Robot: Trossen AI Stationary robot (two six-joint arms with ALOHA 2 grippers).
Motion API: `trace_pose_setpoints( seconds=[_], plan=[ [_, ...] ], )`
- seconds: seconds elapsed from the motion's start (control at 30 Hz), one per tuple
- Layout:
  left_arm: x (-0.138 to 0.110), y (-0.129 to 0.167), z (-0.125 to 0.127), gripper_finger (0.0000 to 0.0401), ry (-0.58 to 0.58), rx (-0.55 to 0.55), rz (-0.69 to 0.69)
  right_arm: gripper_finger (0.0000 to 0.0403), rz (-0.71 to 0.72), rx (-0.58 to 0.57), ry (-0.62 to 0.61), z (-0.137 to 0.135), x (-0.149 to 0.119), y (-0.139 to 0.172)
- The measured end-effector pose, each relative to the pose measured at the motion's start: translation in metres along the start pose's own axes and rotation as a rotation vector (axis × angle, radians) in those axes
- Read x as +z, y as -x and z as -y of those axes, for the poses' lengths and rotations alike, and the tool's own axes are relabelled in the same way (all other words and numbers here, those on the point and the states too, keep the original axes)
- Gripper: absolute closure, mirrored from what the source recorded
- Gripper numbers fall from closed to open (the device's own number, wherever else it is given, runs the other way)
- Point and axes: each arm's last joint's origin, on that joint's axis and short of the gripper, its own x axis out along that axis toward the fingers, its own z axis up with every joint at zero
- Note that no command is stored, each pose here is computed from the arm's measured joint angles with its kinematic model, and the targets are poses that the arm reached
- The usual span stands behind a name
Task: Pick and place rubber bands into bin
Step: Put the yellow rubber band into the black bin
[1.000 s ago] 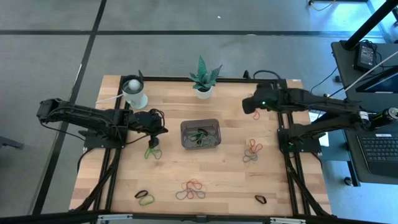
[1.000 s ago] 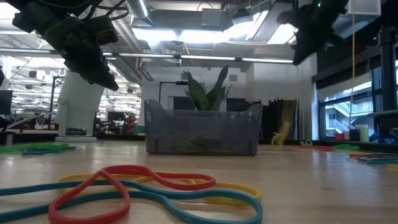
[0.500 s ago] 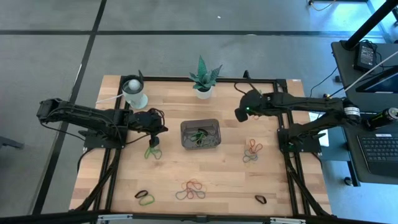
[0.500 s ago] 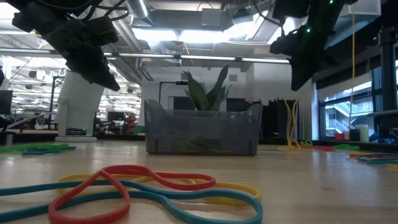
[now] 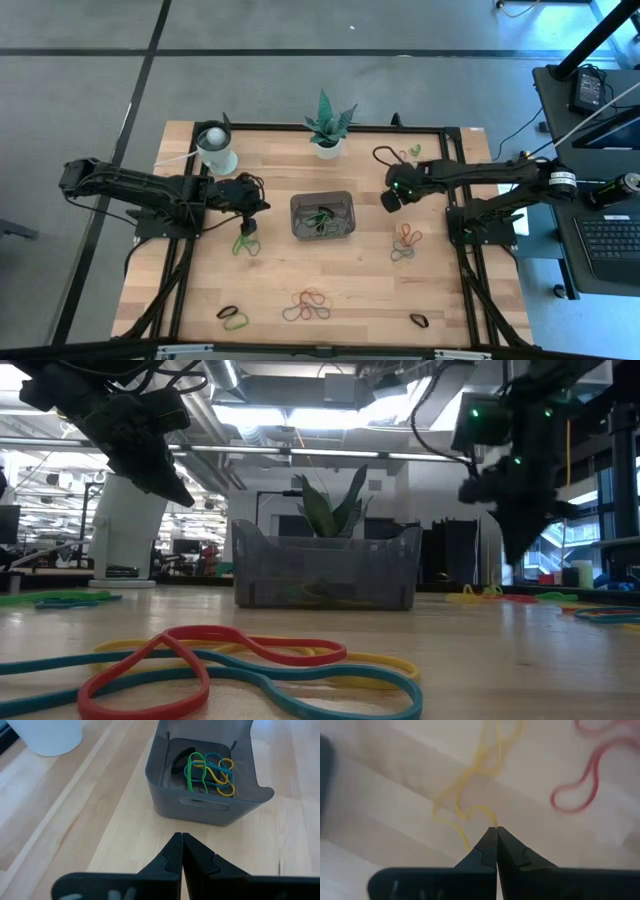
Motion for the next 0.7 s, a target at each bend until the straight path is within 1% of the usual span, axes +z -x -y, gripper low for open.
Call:
trace_pose_setpoints(
  seconds=[0.2, 0.27, 0.43, 0.57, 0.7],
  plan=[
    [0.000, 0.000, 0.000, 0.0399, -0.042, 0.000, 0.000, 0.0403, -0.067, -0.063, -0.025, 0.013, -0.013, -0.015],
    [0.000, 0.000, 0.000, 0.0399, -0.044, 0.000, 0.000, 0.0403, -0.104, -0.111, -0.058, 0.019, -0.016, -0.016],
    [0.000, 0.000, 0.000, 0.0399, -0.045, 0.000, 0.000, 0.0403, -0.192, -0.232, -0.092, 0.033, -0.022, -0.014],
    [0.000, 0.000, 0.000, 0.0399, -0.044, 0.000, 0.000, 0.0403, -0.179, -0.218, -0.110, 0.035, -0.019, -0.013],
    [0.000, 0.000, 0.000, 0.0399, -0.044, 0.003, 0.001, 0.0398, -0.121, -0.148, -0.123, 0.029, -0.013, -0.015]
  ],
)
